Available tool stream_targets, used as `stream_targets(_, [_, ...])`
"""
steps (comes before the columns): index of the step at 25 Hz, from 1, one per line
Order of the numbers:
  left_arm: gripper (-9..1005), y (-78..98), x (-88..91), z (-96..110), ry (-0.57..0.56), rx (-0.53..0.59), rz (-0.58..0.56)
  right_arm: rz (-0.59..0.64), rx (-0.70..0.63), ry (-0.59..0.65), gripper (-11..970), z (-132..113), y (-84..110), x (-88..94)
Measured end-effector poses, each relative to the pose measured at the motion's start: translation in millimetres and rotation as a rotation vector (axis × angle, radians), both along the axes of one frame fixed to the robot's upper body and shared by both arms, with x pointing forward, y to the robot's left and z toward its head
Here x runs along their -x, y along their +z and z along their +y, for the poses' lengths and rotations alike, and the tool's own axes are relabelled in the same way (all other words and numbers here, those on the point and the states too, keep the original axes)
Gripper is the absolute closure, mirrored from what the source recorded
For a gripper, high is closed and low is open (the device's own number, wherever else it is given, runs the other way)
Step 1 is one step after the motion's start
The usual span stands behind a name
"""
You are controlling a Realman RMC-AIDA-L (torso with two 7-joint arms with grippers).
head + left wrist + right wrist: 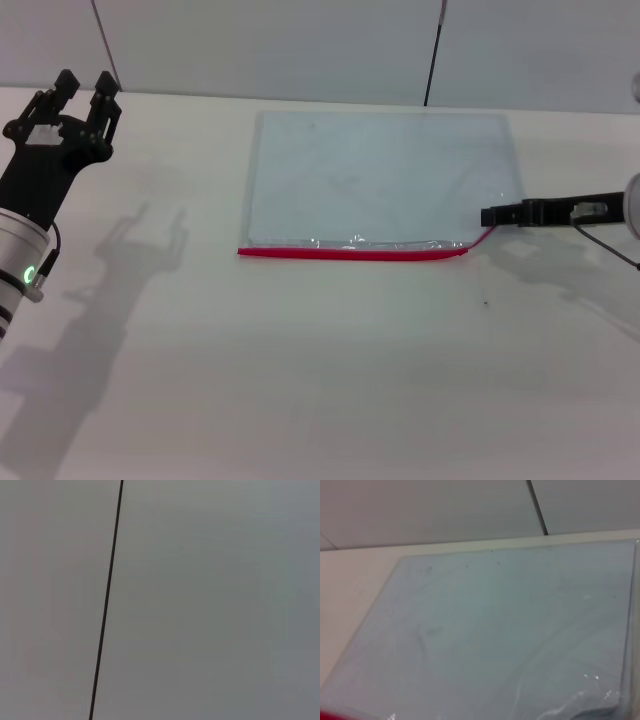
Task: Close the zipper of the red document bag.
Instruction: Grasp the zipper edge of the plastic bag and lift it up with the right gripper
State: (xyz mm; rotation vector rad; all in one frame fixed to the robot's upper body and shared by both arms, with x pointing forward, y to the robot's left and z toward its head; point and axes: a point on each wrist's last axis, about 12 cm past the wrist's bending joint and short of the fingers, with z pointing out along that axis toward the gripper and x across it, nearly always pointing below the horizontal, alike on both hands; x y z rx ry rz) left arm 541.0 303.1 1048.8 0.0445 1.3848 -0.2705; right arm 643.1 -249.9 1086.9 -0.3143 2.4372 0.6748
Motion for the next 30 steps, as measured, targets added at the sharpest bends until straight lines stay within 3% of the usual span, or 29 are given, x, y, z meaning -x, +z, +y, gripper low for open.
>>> stream_targets(16, [530, 0.7, -4.3, -1.7, -0.001, -0.001, 0.009, -0.092, 0.011, -0.074, 290, 6.2, 3.5, -15.9])
stream_targets(30, [533, -1.6, -0.6, 1.4, 0.006, -0.003, 0.016, -0.077, 0.017, -0.079, 290, 1.5, -2.1, -11.2])
